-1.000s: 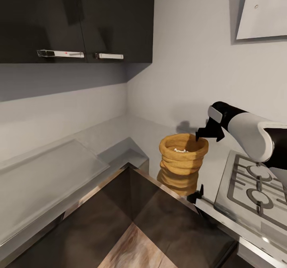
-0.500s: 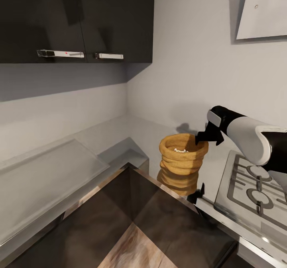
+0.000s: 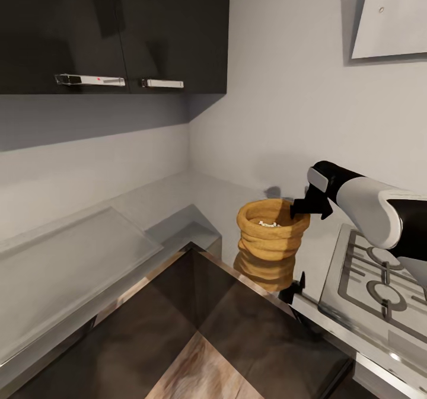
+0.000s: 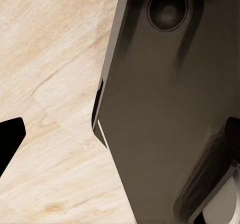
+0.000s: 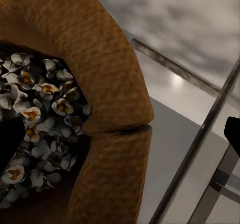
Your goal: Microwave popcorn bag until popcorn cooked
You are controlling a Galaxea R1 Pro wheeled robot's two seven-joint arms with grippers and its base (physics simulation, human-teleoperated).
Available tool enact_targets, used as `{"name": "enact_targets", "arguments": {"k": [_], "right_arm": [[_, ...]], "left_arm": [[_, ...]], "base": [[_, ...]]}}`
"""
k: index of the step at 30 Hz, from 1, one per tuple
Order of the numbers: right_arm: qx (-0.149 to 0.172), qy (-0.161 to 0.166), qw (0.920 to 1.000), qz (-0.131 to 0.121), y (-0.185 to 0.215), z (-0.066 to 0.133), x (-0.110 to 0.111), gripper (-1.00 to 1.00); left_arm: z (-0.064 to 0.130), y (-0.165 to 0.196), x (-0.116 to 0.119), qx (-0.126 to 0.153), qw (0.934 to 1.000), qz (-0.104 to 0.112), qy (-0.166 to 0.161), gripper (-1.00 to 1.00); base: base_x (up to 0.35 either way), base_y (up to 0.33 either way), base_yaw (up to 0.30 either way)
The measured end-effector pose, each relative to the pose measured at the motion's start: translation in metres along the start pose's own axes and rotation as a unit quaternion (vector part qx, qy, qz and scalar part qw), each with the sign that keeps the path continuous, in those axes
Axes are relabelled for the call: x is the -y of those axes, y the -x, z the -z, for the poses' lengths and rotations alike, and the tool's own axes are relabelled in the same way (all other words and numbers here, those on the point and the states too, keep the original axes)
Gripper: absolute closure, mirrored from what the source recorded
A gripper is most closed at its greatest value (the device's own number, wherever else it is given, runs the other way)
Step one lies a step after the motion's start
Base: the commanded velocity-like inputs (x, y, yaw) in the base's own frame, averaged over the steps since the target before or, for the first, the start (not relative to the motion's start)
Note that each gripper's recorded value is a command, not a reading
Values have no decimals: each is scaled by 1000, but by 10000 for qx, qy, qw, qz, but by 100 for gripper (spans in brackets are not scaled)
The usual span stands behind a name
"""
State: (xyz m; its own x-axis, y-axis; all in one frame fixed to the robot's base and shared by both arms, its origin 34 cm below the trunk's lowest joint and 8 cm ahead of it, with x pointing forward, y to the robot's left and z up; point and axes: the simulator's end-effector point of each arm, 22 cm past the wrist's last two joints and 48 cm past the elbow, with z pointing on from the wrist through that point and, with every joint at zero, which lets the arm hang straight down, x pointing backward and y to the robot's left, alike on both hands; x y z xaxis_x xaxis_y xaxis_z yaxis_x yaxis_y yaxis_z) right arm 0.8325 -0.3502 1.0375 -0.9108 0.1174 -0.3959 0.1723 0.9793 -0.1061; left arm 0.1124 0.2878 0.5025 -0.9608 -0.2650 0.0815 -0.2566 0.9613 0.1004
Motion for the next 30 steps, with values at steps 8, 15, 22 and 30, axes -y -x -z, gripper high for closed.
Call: {"name": "enact_targets", "arguments": {"k": [8, 15, 22, 30], "right_arm": [[0, -8, 10000, 9, 0, 0, 0, 100], [3, -26, 10000, 14, 0, 0, 1, 100], [37, 18, 10000, -14, 1, 7, 0, 100], [89, 146, 9998, -81, 2, 15, -4, 100]], "left_arm": [[0, 0, 0, 1, 10000, 0, 0, -100], [0, 0, 0, 3, 10000, 0, -1, -100], [0, 3, 1, 45, 10000, 4, -13, -100], [0, 8, 3, 103, 9999, 8, -35, -100]], "base": [[0, 0, 0], [0, 0, 0], [0, 0, 0], [-87, 0, 0]]}}
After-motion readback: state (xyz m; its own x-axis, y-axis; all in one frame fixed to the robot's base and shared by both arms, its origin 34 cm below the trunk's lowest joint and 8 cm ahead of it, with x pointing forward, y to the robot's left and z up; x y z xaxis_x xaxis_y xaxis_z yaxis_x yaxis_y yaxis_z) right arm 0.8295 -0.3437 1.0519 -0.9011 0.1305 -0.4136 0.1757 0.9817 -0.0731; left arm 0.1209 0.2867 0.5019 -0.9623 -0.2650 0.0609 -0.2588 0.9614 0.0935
